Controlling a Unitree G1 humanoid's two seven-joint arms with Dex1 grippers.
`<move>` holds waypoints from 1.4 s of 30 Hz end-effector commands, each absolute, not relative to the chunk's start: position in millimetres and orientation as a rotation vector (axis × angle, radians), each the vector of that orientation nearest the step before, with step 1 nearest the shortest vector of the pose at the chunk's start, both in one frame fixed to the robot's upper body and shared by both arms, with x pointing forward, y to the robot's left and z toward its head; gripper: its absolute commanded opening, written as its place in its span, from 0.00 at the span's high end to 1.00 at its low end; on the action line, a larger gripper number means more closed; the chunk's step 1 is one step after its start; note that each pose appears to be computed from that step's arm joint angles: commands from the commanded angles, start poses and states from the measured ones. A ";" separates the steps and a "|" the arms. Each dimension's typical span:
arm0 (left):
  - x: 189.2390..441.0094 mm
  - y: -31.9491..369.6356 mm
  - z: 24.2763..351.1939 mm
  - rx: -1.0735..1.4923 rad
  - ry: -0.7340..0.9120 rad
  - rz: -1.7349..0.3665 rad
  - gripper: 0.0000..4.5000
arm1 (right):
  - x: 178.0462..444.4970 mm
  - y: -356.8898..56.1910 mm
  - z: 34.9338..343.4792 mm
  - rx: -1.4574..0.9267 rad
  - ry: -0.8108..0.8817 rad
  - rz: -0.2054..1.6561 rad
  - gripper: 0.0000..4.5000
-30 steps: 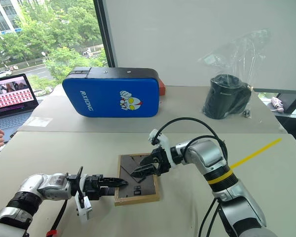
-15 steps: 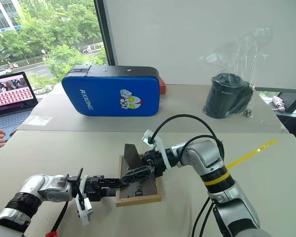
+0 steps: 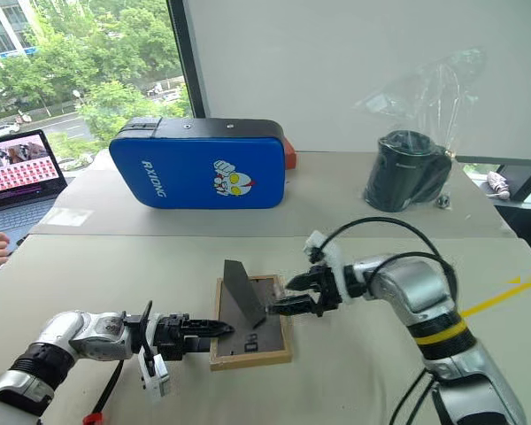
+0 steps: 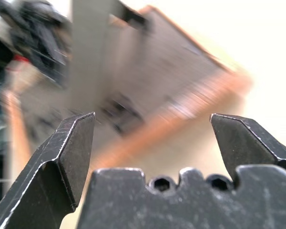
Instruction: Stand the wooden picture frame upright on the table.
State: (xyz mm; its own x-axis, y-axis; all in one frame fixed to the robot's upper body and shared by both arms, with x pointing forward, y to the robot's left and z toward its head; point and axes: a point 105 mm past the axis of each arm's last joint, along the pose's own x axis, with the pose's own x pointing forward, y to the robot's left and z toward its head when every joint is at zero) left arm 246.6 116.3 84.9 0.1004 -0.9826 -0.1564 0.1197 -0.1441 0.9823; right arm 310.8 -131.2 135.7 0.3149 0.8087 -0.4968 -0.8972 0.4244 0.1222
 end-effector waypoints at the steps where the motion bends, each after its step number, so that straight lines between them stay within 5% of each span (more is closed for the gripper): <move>1: 246.8 126.0 73.0 1.312 -0.884 -1.321 0.72 | 312.6 -151.3 156.7 -0.576 0.220 1.056 0.01; 6: 254.4 124.0 86.6 1.257 -0.909 -1.255 0.72 | 263.1 -122.0 125.3 -1.121 -0.160 1.218 0.01; 10: 260.6 120.2 106.0 1.182 -0.958 -1.192 0.72 | 243.5 -91.2 133.5 -1.238 -0.509 1.171 0.01; 16: 265.9 118.4 115.7 1.164 -0.960 -1.174 0.72 | 242.2 -73.8 147.1 -1.245 -0.683 1.086 0.01; 19: 264.9 118.3 115.3 1.159 -0.953 -1.182 0.72 | 244.0 -73.3 142.1 -1.253 -0.665 1.093 0.01; 29: 263.0 116.0 118.2 1.123 -0.948 -1.179 0.72 | 245.5 -69.4 135.7 -1.268 -0.656 1.123 0.71; 31: 263.7 115.8 119.5 1.111 -0.942 -1.170 0.72 | 248.9 -68.1 140.9 -1.244 -0.655 1.101 0.71; 38: 283.1 127.7 135.3 1.060 -0.851 -0.995 0.16 | 267.6 -74.8 174.7 -1.106 -0.566 1.040 0.72; 42: 293.8 149.9 149.9 0.988 -0.766 -0.792 0.16 | 291.1 -102.4 212.7 -0.890 -0.340 1.032 0.72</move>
State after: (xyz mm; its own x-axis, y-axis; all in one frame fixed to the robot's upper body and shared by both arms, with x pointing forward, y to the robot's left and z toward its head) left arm 287.5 136.6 133.0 0.4157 -0.9019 0.1176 0.2559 0.2400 0.9364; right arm 281.8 -85.5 175.4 0.4656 0.8643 -0.1902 -0.5327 0.1021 -0.8401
